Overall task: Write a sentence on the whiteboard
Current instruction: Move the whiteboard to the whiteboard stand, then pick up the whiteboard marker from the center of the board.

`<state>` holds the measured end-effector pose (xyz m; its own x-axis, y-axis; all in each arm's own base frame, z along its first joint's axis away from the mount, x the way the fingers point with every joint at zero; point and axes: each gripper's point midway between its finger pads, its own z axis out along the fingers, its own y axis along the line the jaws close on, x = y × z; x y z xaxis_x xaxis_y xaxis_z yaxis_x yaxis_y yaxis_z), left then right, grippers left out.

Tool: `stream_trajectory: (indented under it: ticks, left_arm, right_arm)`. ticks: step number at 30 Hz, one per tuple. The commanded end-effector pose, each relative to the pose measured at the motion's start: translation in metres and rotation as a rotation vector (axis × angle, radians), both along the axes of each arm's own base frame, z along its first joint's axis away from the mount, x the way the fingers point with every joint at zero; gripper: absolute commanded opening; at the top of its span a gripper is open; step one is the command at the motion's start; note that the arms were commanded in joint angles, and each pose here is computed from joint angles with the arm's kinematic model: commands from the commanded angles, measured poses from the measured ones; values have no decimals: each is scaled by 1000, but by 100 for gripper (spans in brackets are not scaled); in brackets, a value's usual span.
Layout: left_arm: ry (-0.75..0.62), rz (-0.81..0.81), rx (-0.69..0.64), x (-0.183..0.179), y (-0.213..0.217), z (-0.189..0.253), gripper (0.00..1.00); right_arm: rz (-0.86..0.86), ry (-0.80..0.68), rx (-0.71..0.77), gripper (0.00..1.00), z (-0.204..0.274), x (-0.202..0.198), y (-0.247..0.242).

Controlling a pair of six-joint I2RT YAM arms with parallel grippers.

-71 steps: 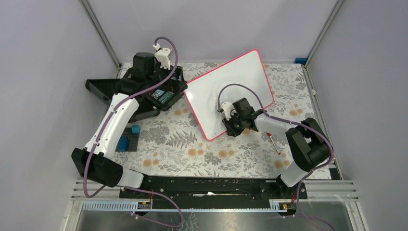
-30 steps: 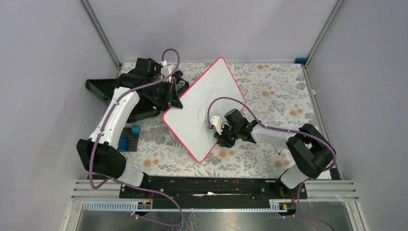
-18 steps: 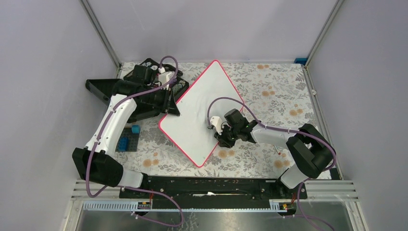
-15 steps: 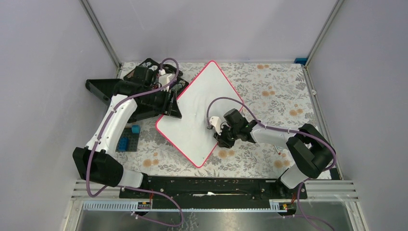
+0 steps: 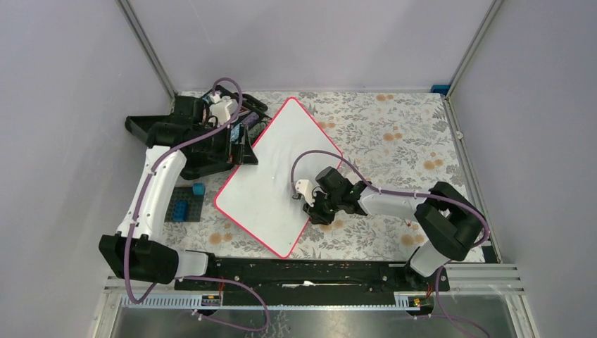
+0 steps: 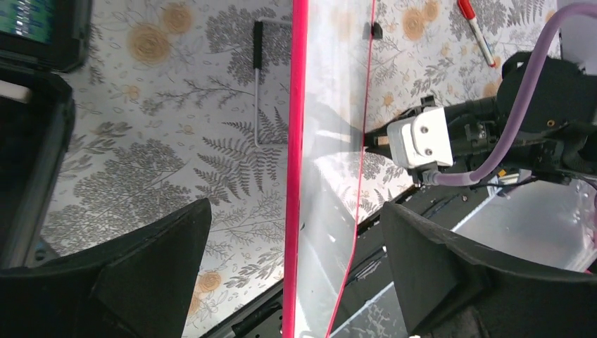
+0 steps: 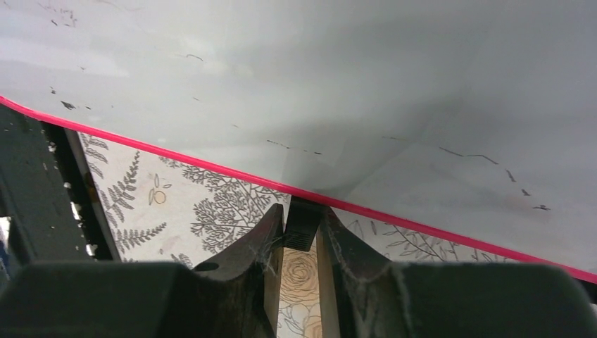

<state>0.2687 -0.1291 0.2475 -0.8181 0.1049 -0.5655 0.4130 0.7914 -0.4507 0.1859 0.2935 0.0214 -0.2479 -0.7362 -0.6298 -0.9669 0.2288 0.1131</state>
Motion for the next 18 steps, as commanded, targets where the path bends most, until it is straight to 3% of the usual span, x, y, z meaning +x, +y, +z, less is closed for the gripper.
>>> stream_trajectory:
  ticks: [1, 6, 10, 13, 18]
  left_arm:
    - [-176, 68, 8, 22, 9, 42, 99]
    - [-231, 83, -8, 34, 8, 62, 99]
    - [-291, 86, -15, 44, 7, 78, 99]
    - [-355, 77, -10, 50, 8, 94, 99]
    - [-437, 27, 4, 53, 3, 111, 99]
  right_arm:
    - [21, 19, 60, 33, 17, -10, 17]
    - [33, 49, 109, 77, 45, -21, 19]
    - [58, 20, 95, 88, 73, -26, 6]
    - [41, -9, 73, 91, 90, -20, -14]
    - [-174, -8, 3, 90, 95, 25, -87]
